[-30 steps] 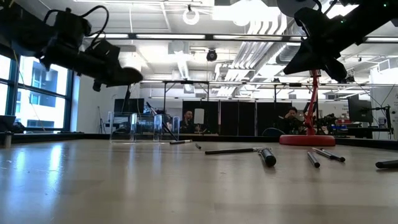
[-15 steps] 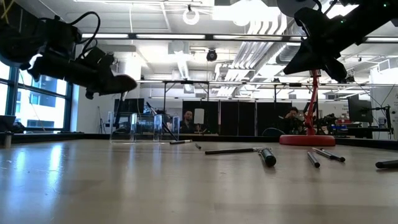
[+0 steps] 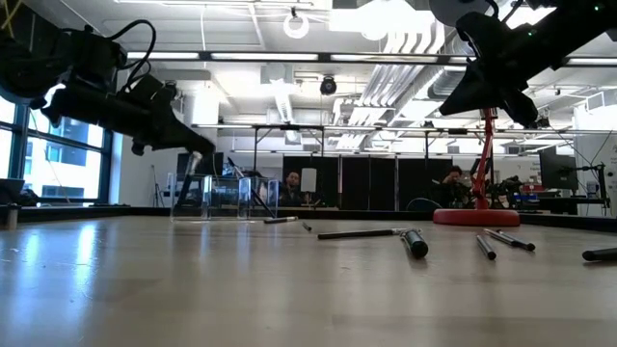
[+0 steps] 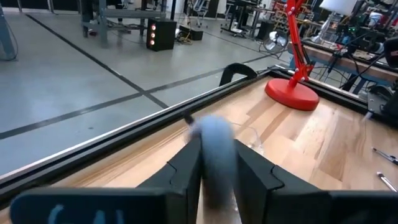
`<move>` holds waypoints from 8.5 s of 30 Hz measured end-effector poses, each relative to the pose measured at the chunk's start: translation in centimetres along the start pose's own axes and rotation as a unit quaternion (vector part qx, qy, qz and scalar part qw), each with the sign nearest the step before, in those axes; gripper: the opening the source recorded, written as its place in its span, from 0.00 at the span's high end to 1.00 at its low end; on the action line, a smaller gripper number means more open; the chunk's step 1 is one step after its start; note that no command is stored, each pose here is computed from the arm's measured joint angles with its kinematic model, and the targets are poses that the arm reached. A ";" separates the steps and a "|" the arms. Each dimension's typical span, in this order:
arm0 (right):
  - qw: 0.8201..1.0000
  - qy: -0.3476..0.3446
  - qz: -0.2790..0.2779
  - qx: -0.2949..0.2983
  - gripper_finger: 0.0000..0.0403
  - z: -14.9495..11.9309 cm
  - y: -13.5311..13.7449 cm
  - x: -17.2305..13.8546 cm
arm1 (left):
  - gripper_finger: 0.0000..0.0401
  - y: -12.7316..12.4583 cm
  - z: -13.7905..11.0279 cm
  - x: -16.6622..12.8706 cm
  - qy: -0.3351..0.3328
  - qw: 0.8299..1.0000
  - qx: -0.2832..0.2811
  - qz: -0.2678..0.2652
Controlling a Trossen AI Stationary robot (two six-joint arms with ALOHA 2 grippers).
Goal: Put items in baskets/containers
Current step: Put the highlighter brush into the transparent organizer, then put the eyeshadow brush into the transparent organizer
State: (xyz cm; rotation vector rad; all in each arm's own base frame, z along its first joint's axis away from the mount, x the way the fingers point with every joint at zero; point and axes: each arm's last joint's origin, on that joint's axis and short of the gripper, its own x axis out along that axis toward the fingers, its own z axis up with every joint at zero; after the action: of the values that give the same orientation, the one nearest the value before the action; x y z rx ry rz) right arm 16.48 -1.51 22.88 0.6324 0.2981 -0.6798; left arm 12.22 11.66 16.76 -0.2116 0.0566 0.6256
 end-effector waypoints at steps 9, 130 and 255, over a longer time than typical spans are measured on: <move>1.000 0.000 0.000 0.000 1.00 0.0 0.0 0.0 | 0.80 -0.1 0.1 0.0 -0.003 1.000 -0.001 -0.011; 0.770 0.360 0.139 -0.508 0.72 -3.6 4.4 12.1 | 0.58 -24.9 1.6 8.0 0.335 0.938 -0.036 -0.083; 0.883 0.305 0.099 -0.342 0.82 1.1 5.0 5.3 | 0.98 -27.6 -3.7 12.8 0.422 0.901 0.096 -0.039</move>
State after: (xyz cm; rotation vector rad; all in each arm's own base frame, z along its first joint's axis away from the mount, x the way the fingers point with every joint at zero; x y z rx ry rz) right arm 23.75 -1.80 23.55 0.1665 0.9987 -0.1242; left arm 38.79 -3.61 16.65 -0.2799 0.9432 0.4053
